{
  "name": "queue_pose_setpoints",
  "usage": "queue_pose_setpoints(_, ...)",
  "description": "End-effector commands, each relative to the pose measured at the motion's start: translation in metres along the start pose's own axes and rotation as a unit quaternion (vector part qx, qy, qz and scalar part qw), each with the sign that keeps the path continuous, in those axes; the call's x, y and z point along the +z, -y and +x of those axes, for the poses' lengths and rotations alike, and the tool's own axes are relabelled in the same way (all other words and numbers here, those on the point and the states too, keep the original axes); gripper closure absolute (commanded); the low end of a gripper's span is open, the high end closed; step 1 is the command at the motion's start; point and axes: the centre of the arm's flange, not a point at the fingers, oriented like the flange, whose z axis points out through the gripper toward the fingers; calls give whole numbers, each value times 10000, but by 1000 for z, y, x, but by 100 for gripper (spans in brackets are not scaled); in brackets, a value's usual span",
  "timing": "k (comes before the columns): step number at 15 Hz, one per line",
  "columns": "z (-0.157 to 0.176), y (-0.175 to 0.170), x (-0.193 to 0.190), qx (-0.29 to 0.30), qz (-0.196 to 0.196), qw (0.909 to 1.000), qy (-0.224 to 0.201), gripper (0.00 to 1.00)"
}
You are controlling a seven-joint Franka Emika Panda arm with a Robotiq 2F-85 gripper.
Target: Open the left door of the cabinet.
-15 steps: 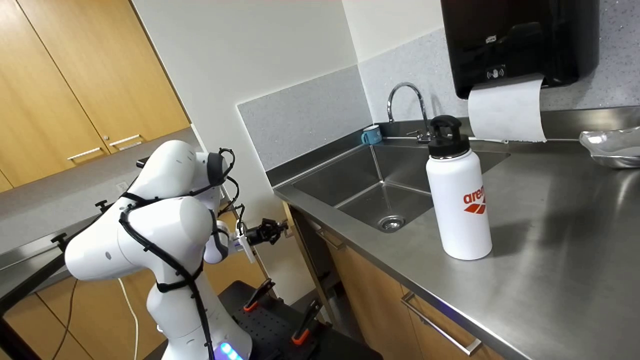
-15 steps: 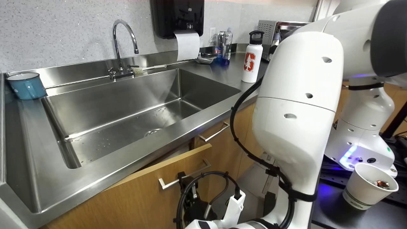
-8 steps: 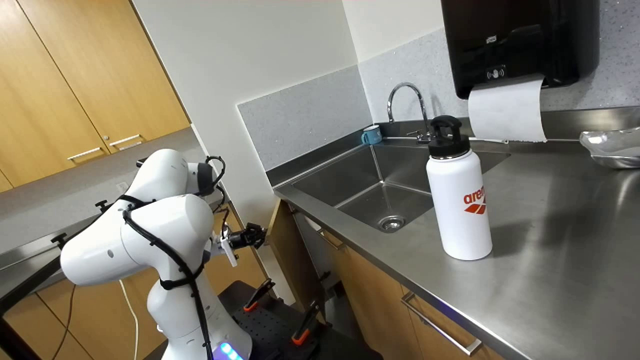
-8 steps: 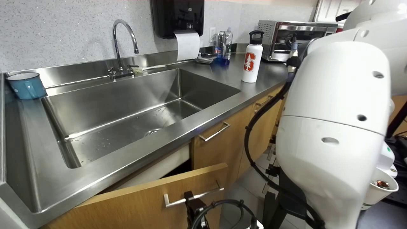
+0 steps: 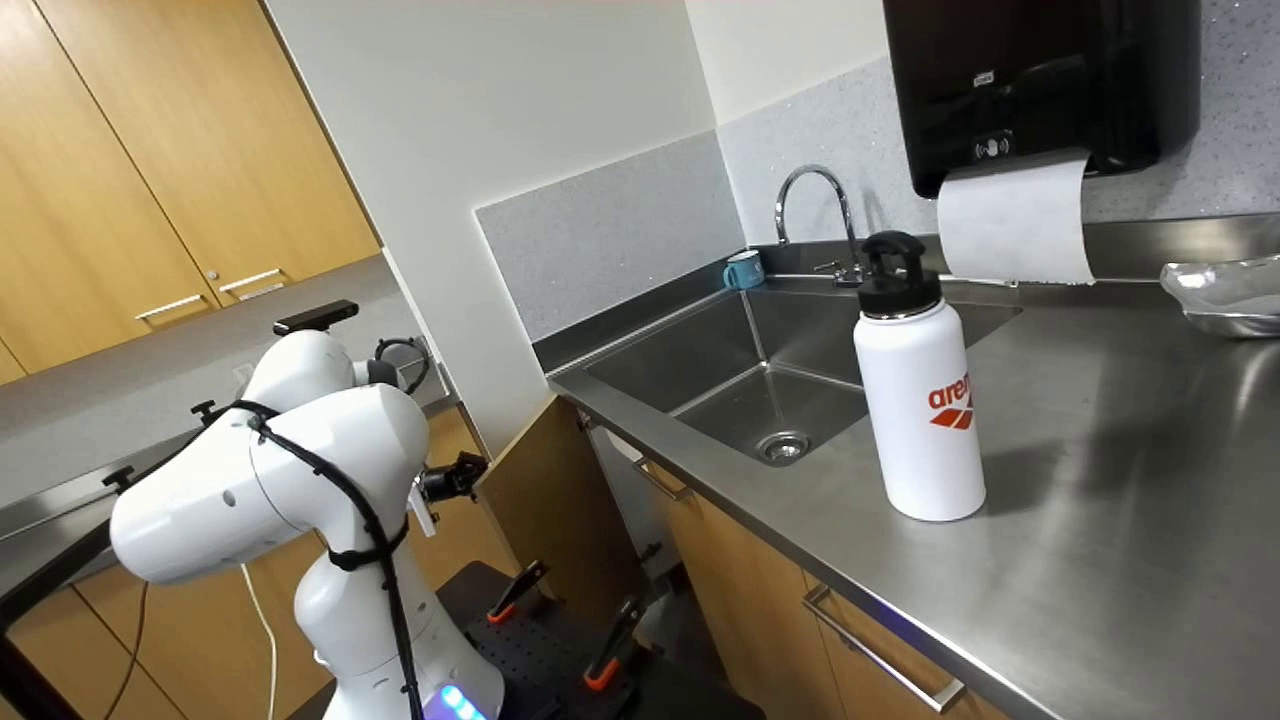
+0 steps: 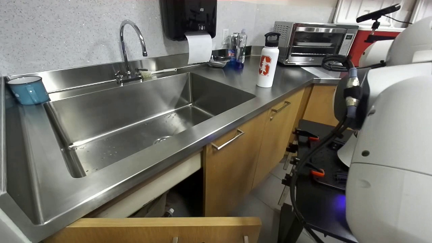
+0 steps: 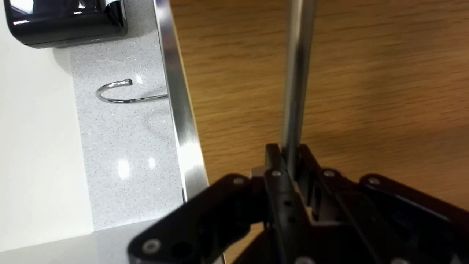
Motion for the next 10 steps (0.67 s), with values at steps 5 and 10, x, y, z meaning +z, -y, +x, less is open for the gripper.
queue_pose_setpoints(5, 30, -35, -16, 390, 372, 9981, -296, 25)
queue_pose_setpoints(10, 23, -63, -36, 292, 1301, 9871, -891, 0)
